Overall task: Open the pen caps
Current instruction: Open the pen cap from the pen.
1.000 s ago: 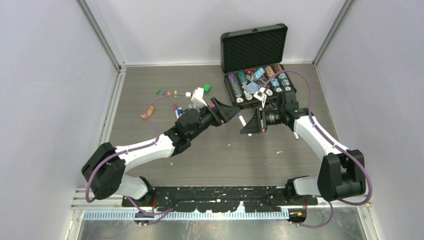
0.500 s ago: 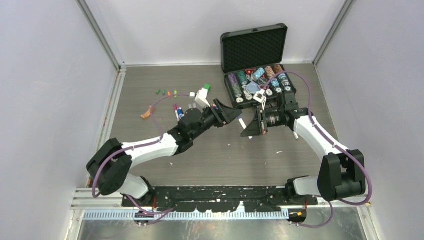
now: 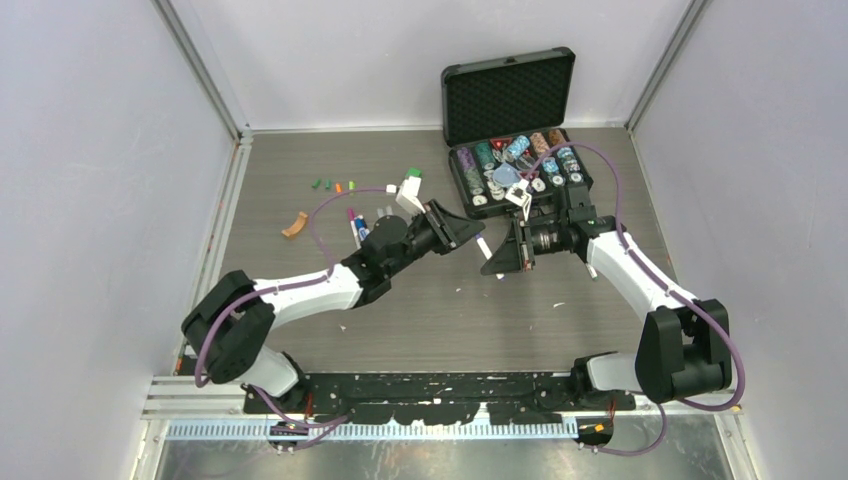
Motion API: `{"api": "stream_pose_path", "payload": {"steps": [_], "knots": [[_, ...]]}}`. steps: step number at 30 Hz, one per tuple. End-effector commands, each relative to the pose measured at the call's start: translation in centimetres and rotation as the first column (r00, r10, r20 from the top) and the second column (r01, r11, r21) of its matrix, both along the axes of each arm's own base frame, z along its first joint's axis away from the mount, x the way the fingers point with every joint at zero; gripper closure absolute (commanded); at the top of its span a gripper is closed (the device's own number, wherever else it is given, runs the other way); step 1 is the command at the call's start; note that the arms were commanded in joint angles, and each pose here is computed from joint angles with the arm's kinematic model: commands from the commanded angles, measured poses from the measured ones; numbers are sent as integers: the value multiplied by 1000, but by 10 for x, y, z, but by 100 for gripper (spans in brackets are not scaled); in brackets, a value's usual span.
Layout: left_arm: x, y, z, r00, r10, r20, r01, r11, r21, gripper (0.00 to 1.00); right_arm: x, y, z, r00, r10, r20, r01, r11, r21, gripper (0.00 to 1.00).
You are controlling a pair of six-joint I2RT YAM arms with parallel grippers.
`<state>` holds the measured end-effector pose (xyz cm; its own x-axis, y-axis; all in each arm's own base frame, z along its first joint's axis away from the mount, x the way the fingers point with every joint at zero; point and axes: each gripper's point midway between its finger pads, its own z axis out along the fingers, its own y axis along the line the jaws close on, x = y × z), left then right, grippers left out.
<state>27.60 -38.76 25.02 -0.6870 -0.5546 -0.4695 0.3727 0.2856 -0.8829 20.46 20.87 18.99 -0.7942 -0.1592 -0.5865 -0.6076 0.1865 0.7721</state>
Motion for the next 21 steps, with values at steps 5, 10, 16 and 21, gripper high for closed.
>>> {"api": "stream_pose_path", "payload": {"steps": [5,10,16,21], "knots": [[1,1,36,998,7,60,-1,996,-92,100,6,3,10,998,12,61,-13,1000,7,100],[15,20,41,995,73,66,-66,992,-106,100,4,3,10,998,20,59,-21,1000,9,100],[82,93,73,968,240,71,-224,957,-185,100,-8,10,2,994,82,76,-80,996,-38,100],[124,158,111,924,368,105,-340,916,-214,100,-16,14,-7,990,125,65,-120,989,-84,100]]}}
